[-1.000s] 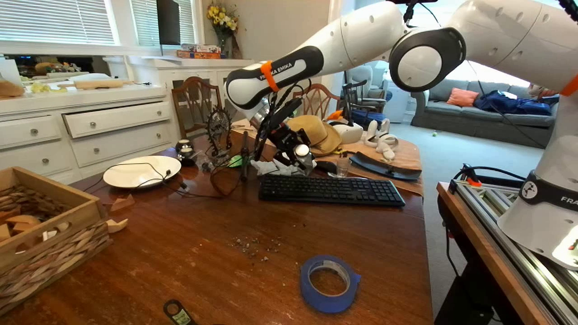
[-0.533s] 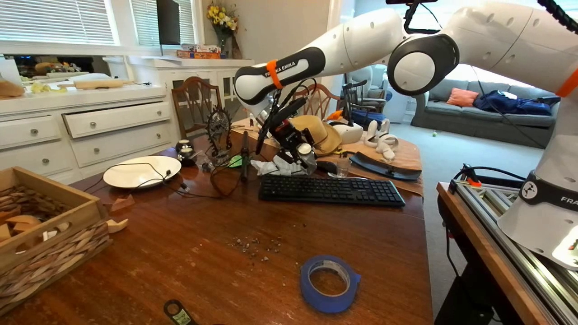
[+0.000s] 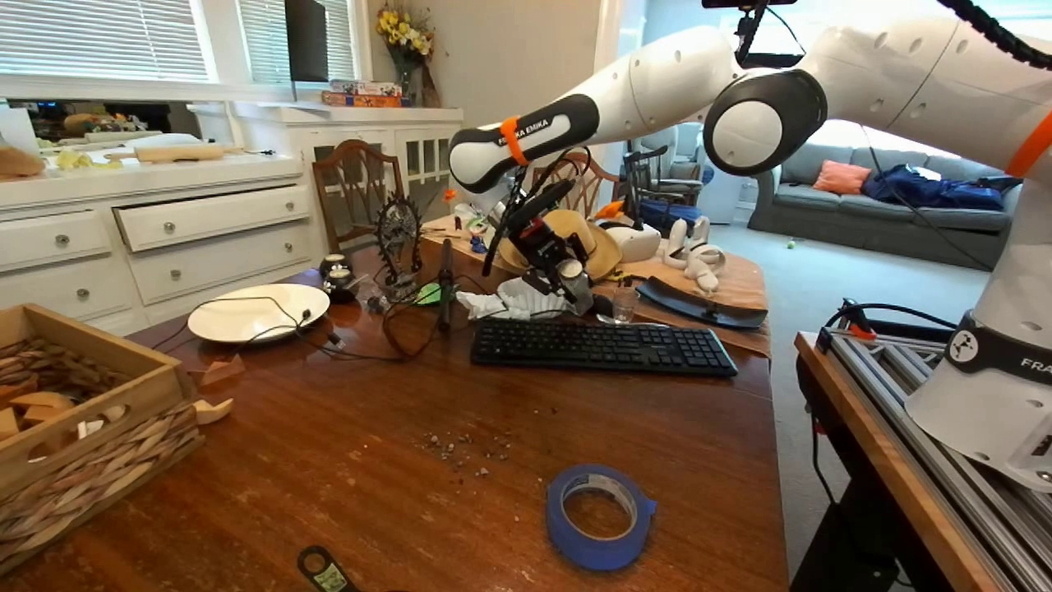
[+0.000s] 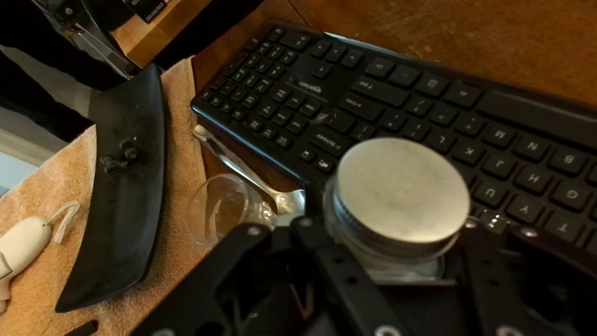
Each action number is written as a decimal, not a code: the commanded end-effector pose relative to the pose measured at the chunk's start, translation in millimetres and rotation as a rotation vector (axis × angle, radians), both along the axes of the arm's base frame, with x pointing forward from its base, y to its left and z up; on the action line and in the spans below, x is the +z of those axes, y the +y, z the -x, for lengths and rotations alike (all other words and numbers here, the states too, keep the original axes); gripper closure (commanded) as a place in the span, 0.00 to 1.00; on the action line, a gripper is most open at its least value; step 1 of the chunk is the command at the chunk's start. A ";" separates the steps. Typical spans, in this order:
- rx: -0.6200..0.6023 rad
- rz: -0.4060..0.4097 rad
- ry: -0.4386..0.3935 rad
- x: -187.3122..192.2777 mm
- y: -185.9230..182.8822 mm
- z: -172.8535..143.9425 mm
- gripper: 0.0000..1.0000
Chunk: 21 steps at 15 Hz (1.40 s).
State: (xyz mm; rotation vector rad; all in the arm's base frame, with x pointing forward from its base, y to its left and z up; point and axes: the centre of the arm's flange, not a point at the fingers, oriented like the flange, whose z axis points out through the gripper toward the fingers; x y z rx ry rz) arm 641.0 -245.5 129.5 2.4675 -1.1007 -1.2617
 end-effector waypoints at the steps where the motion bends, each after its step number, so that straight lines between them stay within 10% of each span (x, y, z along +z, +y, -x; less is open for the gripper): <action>1: -0.050 -0.090 0.005 -20.6 -23.5 -10.3 0.77; 21: -0.184 -0.364 -0.154 -60.5 -64.1 8.2 0.77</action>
